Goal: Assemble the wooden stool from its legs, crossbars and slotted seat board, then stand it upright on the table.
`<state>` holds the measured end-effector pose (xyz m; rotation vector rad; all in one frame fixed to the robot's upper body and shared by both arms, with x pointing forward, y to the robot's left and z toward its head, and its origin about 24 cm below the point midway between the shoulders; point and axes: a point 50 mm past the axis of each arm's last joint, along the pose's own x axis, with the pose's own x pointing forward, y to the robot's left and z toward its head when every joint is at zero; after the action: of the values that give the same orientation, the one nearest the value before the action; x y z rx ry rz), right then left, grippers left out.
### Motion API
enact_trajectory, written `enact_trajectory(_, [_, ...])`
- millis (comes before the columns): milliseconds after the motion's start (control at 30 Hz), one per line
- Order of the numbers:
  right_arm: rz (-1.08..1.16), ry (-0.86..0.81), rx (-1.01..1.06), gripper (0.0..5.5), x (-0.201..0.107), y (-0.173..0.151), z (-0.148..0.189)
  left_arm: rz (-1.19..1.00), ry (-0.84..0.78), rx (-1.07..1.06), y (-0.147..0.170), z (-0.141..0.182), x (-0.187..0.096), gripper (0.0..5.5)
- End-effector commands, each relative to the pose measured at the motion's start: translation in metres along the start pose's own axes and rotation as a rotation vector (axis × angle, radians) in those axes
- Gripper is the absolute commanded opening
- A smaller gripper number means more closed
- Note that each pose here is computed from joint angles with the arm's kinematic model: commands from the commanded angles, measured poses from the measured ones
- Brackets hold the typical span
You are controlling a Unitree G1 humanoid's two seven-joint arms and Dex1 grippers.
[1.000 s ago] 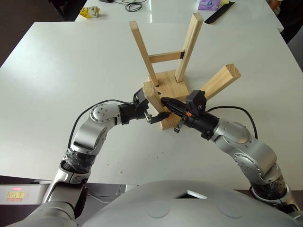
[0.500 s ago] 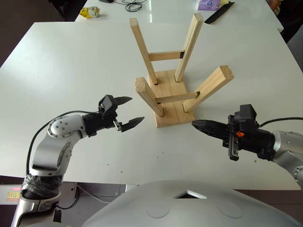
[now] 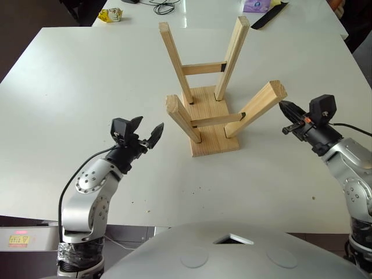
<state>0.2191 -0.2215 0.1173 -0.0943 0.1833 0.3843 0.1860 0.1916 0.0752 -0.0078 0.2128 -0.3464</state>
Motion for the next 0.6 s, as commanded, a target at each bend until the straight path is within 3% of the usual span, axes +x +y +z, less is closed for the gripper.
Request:
enact_trajectory(33, [-0.024, -0.023, -0.028, 0.0, 0.009, -0.007, 0.008, 0.1, -0.02, 0.04, 0.002, -0.001, 0.001, 3.45])
enact_trajectory(367, [-0.187, 0.003, -0.117, 0.0, 0.011, -0.03, 0.011, 0.224, -0.179, 0.219, 0.016, 0.031, -0.006, 3.45])
enact_trajectory(467, [-0.111, 0.001, -0.135, 0.0, 0.022, 0.0, 0.013, 0.127, -0.151, 0.281, 0.01, 0.035, 0.0, 3.45])
enact_trajectory(600, [0.126, -0.074, -0.059, 0.0, 0.043, 0.077, 0.027, -0.057, -0.149, 0.292, -0.022, 0.049, 0.029, 3.45])
